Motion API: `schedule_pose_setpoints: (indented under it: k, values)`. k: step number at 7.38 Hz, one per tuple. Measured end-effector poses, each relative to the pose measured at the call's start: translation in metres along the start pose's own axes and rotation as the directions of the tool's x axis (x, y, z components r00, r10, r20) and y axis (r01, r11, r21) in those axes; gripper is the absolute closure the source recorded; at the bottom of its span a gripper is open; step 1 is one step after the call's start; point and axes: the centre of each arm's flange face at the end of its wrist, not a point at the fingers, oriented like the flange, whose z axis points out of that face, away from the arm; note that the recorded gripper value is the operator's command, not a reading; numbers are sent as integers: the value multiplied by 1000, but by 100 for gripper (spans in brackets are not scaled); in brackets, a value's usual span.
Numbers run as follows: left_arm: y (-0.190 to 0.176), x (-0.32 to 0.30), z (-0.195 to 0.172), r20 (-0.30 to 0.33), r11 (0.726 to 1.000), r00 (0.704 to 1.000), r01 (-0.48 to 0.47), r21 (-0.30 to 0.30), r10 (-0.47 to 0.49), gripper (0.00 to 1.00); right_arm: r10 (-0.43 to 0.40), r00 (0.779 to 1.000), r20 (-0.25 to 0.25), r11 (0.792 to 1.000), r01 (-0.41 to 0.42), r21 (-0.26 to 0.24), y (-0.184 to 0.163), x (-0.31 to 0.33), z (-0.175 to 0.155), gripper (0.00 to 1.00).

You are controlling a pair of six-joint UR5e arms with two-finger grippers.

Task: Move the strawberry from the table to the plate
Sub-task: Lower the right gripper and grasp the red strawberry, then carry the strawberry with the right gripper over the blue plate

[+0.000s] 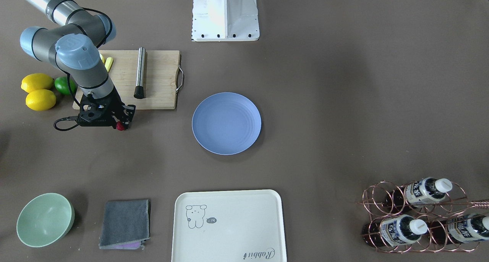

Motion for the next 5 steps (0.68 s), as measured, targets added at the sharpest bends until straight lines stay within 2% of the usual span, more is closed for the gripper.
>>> schedule_pose_setpoints:
  k: [2, 5]
  values:
    - [0, 0, 1, -12, 1000, 1000, 2, -2, -2, 2, -3, 999, 46, 1000, 2, 14, 0, -23, -30, 100]
    - [1, 0, 2, -21, 1000, 1000, 5, -4, -5, 2, 54, 996, 70, 999, -53, -9, -15, -112, -77, 100]
